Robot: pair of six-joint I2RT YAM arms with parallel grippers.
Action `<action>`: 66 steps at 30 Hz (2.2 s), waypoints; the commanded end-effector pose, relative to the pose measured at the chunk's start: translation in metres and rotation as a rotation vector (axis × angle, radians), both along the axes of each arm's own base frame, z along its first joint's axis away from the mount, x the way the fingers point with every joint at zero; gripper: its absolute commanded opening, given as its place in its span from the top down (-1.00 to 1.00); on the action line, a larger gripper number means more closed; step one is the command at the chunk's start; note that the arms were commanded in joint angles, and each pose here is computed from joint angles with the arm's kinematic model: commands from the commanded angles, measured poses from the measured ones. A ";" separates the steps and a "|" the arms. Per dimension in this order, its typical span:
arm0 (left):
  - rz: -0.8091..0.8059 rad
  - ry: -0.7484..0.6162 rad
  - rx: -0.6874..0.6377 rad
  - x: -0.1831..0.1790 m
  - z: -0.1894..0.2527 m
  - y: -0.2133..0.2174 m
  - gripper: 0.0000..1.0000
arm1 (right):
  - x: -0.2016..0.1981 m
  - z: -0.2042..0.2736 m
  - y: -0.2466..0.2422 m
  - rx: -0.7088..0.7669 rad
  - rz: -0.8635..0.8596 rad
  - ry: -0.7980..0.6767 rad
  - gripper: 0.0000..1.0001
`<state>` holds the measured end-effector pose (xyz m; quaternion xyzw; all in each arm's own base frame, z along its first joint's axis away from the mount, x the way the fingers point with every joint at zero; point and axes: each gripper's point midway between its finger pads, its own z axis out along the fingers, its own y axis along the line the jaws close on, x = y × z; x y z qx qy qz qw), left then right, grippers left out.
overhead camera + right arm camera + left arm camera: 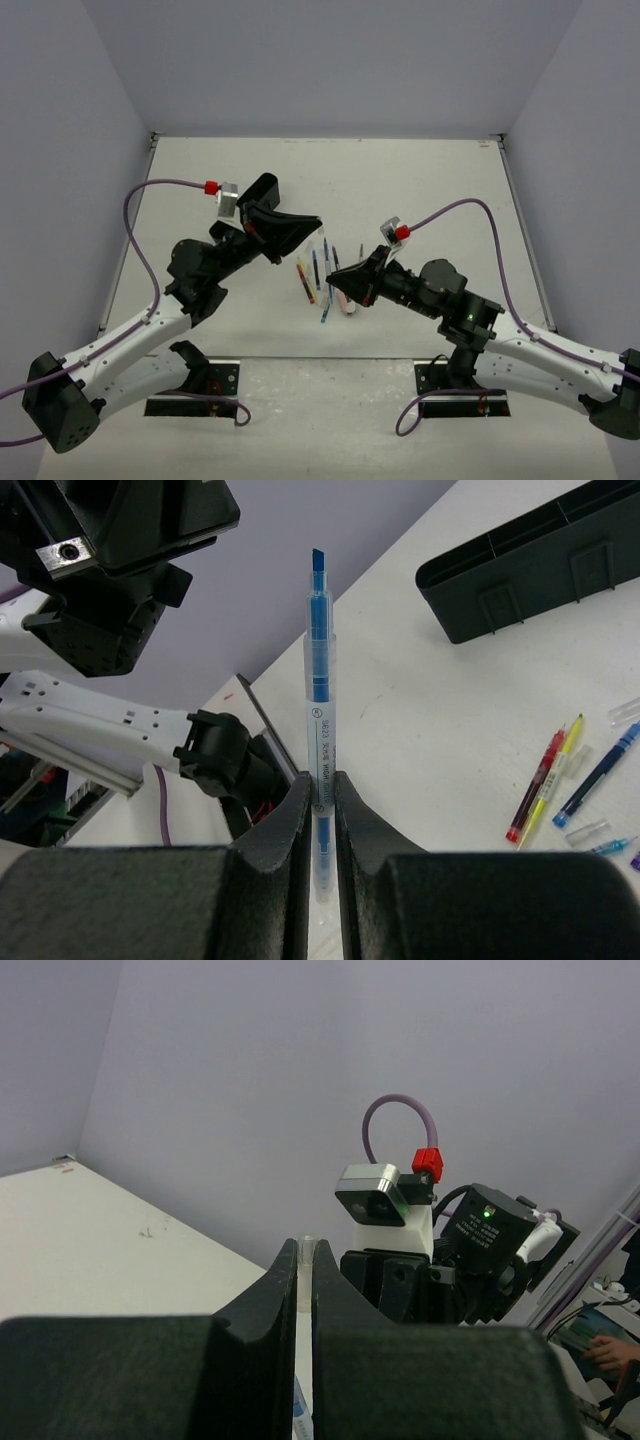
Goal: Sort the stationery into containers
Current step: Close the pen cap on the pen.
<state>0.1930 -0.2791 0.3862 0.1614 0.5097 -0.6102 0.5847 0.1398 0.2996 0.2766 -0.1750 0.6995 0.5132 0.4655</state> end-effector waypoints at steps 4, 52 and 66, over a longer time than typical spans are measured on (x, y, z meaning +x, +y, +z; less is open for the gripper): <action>-0.020 -0.022 -0.030 -0.003 0.009 -0.002 1.00 | 0.001 0.043 -0.001 0.081 -0.008 -0.080 1.00; -0.081 0.070 -0.012 -0.002 -0.014 -0.012 1.00 | 0.025 0.107 -0.012 0.143 -0.146 -0.247 1.00; -0.065 0.072 0.030 0.002 -0.017 -0.014 0.67 | 0.027 0.108 -0.003 0.096 -0.118 -0.298 1.00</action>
